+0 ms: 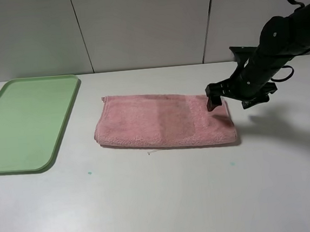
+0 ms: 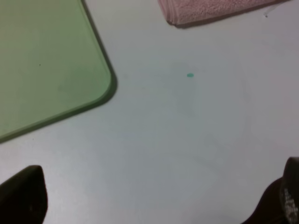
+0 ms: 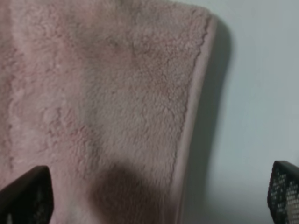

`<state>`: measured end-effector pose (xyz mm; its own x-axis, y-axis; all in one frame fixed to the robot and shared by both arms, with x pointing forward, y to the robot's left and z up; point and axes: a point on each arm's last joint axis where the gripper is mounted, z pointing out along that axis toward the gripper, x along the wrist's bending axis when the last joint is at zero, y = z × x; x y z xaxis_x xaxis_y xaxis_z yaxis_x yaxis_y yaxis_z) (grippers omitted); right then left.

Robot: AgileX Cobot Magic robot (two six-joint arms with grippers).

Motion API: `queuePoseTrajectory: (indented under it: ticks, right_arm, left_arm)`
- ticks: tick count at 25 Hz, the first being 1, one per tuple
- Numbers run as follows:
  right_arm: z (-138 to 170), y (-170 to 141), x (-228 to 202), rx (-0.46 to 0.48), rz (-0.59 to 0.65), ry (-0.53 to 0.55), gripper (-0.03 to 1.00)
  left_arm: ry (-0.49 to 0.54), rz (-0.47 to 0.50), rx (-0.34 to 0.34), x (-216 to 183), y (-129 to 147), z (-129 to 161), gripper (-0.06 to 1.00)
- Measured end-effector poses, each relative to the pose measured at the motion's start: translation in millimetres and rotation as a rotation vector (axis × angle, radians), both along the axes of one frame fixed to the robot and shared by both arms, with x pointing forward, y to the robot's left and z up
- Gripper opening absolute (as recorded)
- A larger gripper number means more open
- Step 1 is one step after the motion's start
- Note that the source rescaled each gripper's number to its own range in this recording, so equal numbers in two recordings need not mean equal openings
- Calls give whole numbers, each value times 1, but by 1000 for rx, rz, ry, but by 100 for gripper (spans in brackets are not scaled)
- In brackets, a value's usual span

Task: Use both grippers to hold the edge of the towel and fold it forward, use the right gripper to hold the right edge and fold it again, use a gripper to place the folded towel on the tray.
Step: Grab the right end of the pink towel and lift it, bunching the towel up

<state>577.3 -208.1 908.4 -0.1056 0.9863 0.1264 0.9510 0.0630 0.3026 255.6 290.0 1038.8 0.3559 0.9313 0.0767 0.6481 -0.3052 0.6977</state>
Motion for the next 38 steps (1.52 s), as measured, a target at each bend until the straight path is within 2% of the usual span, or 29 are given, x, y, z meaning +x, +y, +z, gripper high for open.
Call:
queuePoseTrajectory:
  ticks: [17,29,30,32,36,38]
  right_arm:
    - [-35,3,2,26,-75,85,100]
    - [-41,3,7,26,-78,78,99]
    - [-41,3,7,23,-75,77,96]
    - [-42,3,7,20,-73,79,82]
    - [-44,3,5,27,-90,108,42]
    - [-44,4,4,35,-106,119,29]
  left_arm:
    - [0,0,0,0,0,0,100]
    - [0,0,0,0,0,0,100]
    - [0,0,0,0,0,0,100]
    - [0,0,0,0,0,0,100]
    - [0,0,0,0,0,0,100]
    - [0,0,0,0,0,0,100]
